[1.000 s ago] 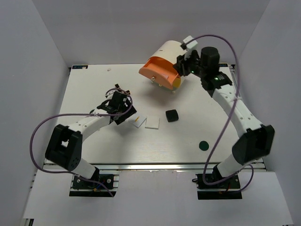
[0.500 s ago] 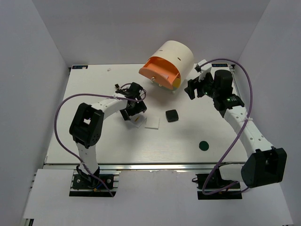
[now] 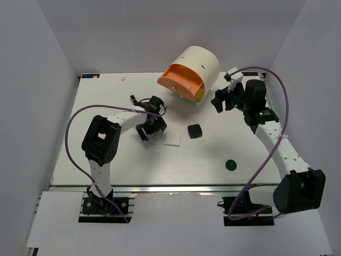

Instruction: Organize the makeup

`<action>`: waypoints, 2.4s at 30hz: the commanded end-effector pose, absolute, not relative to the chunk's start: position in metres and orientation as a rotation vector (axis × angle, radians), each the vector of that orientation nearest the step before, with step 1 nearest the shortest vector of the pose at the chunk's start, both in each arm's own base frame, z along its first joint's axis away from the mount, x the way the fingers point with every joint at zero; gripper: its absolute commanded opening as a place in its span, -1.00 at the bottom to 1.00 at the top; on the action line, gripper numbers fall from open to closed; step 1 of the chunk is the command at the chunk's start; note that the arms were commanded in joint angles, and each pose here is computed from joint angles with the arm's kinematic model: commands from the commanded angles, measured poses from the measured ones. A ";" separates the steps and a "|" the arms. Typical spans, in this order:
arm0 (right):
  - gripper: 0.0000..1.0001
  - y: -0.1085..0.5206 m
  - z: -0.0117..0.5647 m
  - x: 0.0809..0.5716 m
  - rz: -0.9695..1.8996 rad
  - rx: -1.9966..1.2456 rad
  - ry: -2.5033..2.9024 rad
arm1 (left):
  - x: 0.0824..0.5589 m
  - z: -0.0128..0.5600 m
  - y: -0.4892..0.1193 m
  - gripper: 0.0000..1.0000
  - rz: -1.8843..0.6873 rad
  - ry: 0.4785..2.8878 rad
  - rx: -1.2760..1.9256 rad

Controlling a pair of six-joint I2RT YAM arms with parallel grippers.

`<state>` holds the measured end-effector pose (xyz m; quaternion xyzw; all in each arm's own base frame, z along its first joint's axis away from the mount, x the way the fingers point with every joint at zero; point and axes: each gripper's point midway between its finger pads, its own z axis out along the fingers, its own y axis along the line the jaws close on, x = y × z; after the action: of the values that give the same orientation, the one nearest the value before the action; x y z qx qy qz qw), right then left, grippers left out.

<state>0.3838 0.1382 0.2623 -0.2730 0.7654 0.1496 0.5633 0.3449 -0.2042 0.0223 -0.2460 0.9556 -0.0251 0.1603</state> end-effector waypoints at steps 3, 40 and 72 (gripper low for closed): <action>0.56 0.141 0.273 0.380 0.372 -0.639 1.756 | 0.351 0.013 -0.205 0.96 -0.033 2.718 -0.748; 0.54 0.131 0.280 0.374 0.357 -0.608 1.740 | 0.385 0.139 -0.199 -1.00 -0.206 2.375 -0.660; 0.56 0.139 0.265 0.354 0.432 -0.644 1.752 | 0.515 0.363 -0.298 -1.00 -0.729 1.823 -0.417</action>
<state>0.3579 0.1375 0.2532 -0.2718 0.7642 0.1792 0.5568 0.5125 -0.2938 0.3340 -0.1852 0.7867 -0.2868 0.5143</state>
